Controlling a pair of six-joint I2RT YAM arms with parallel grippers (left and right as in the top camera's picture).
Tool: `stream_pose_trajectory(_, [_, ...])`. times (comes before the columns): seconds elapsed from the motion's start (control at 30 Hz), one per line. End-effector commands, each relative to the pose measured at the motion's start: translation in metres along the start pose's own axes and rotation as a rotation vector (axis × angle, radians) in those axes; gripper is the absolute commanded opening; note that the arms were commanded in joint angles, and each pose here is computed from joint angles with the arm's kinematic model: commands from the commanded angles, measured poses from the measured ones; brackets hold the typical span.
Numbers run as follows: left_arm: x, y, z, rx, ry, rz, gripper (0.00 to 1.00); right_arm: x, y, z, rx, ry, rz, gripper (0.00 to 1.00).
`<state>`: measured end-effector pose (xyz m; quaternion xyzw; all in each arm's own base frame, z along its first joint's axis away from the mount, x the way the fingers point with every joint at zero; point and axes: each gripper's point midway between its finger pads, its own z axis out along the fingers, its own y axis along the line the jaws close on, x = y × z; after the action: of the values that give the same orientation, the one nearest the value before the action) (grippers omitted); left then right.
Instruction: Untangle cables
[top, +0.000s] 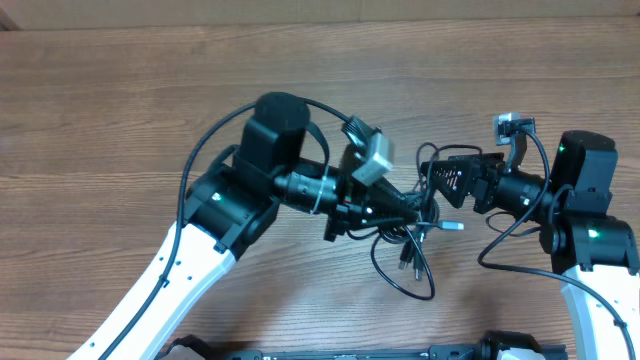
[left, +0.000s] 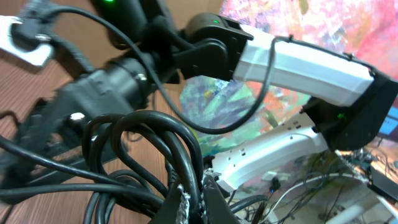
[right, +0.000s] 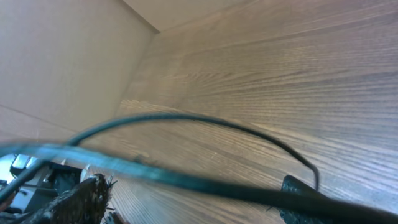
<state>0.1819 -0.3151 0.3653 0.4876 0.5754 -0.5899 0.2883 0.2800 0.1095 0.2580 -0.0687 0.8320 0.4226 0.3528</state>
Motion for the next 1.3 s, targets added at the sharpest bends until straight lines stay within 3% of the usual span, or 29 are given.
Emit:
stream_pose_trajectory(0.0, [-0.007, -0.008, -0.011, 0.038, -0.017, -0.008, 0.04, -0.004, 0.014, -0.011, -0.005, -0.035, -0.047, 0.86])
stream_pose_trajectory(0.2, [-0.009, -0.014, -0.021, 0.091, -0.028, 0.01, 0.04, -0.002, 0.041, -0.03, -0.02, -0.094, -0.129, 0.91])
stream_pose_trajectory(0.47, [-0.008, -0.033, -0.026, 0.208, -0.044, 0.196, 0.04, 0.001, 0.075, -0.051, -0.068, -0.157, -0.236, 0.94])
stream_pose_trajectory(0.63, [-0.008, -0.037, -0.026, 0.225, -0.054, 0.276, 0.04, 0.01, 0.1, -0.055, -0.206, -0.128, -0.271, 0.93])
stream_pose_trajectory(0.9, [-0.008, -0.038, -0.027, 0.233, -0.055, 0.283, 0.04, 0.019, 0.135, -0.066, -0.414, -0.093, -0.352, 0.9])
stream_pose_trajectory(1.17, [-0.007, -0.043, -0.028, 0.264, -0.058, 0.284, 0.04, 0.017, 0.131, -0.064, -0.389, -0.102, -0.351, 0.89])
stream_pose_trajectory(1.27, [-0.008, -0.033, -0.026, 0.205, -0.05, 0.243, 0.04, 0.01, 0.101, -0.055, -0.214, -0.127, -0.269, 0.89])
